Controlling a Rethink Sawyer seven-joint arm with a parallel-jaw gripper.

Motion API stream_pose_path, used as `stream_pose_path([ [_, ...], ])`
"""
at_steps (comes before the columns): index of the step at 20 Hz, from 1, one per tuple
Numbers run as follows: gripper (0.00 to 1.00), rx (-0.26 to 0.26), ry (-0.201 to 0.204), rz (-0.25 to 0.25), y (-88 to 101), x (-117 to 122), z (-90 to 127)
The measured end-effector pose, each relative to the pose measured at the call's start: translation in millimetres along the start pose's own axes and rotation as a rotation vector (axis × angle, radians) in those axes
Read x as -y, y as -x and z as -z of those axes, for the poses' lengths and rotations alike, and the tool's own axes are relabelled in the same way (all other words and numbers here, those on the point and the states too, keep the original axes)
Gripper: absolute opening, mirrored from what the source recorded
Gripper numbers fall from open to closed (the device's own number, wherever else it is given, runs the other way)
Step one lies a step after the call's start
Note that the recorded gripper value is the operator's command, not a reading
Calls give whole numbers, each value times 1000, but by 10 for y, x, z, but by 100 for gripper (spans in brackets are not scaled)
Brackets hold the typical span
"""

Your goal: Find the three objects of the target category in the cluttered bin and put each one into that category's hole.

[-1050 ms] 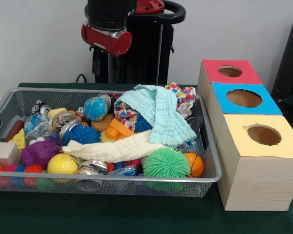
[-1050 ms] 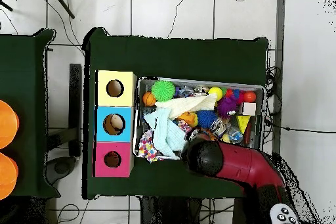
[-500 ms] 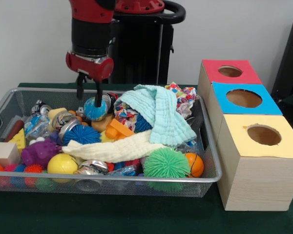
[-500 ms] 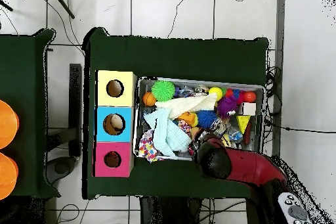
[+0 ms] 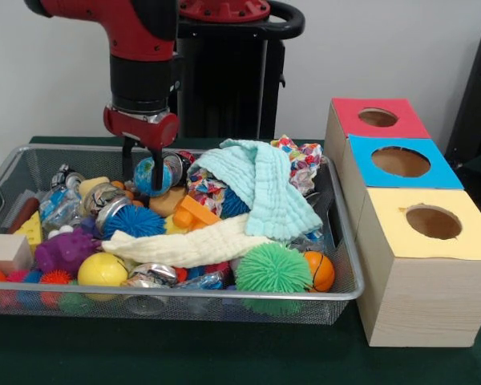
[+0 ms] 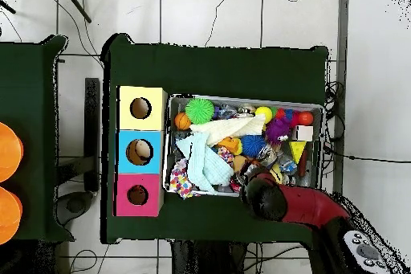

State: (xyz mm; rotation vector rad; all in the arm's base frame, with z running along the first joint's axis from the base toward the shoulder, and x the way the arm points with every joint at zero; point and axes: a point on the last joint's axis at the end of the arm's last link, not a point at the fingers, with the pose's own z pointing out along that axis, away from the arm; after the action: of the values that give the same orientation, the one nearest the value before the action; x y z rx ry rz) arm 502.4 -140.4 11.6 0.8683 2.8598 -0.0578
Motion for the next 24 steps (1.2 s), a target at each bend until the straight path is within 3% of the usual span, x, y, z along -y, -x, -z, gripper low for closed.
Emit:
stream_pose_path([
  [10,100,23,3,38,-22,169,-50],
  [16,100,74,32,71,-47,232,-140],
  [17,0,114,64,90,-79,202,-213],
  [24,0,170,97,99,-106,170,-283],
])
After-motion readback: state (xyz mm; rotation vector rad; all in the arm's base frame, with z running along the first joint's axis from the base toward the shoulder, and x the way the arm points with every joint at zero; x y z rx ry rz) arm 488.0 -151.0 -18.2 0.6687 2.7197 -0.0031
